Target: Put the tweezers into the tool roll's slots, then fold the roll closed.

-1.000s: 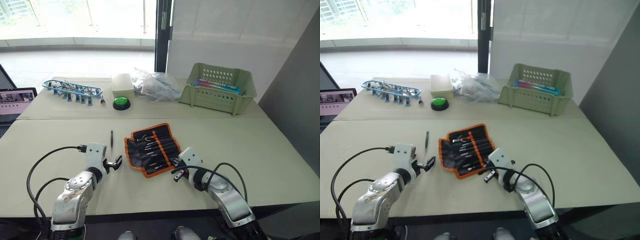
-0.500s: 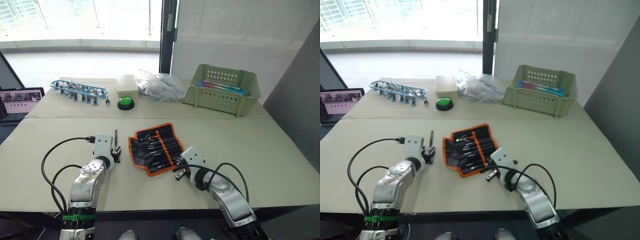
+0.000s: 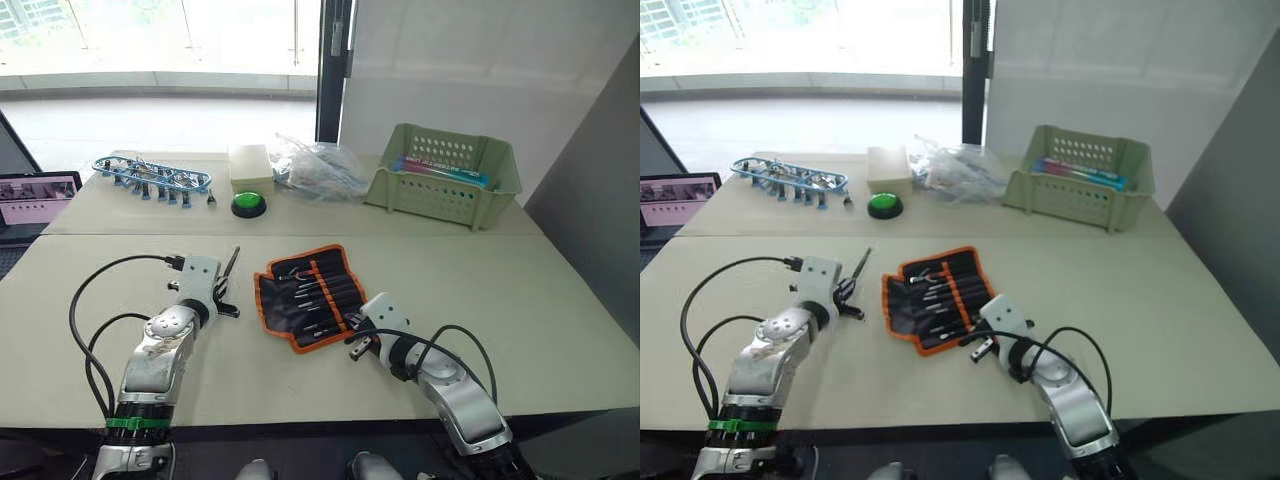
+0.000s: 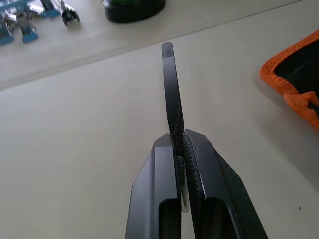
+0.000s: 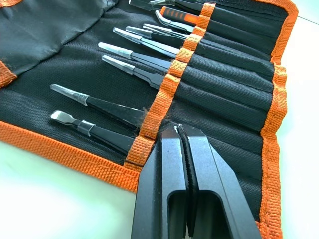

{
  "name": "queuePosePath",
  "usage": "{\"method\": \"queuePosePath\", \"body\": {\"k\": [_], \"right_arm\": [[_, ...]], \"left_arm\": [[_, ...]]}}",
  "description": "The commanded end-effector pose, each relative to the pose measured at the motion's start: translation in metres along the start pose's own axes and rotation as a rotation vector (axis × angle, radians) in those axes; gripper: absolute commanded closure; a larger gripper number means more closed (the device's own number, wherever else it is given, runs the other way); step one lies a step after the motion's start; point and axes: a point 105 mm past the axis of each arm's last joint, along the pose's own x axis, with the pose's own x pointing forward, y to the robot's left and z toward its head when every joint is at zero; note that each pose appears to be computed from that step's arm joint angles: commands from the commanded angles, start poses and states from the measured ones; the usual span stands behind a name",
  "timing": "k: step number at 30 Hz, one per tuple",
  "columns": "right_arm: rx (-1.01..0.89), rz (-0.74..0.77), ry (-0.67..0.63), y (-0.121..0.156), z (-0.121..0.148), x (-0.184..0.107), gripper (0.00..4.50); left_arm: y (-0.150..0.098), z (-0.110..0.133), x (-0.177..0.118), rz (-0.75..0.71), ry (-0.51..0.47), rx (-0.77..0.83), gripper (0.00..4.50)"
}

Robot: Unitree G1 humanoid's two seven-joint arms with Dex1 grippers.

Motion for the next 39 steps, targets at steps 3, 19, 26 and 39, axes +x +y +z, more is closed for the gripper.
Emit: {"method": "queuePosePath", "body": {"k": [3,19,26,39], "right_arm": [[0.008,-0.007,0.045,0.0,-0.011,-0.001,4.5],[0.021,-0.027,0.042,0.003,-0.012,-0.002,4.5],[0.035,-0.039,0.048,0.006,-0.015,-0.005,4.5],[0.054,-0.058,0.057,0.009,-0.019,-0.01,4.5]], "left_arm": [[-0.074,0.048,-0.031,-0.529,-0.145,0.072,4.48],[-0.091,-0.006,-0.043,-0.845,0.214,0.384,4.48],[-0.103,-0.003,-0.034,-0.865,0.21,0.422,4.48],[-0.158,0.005,-0.004,-0.927,0.134,0.425,4.48]]}}
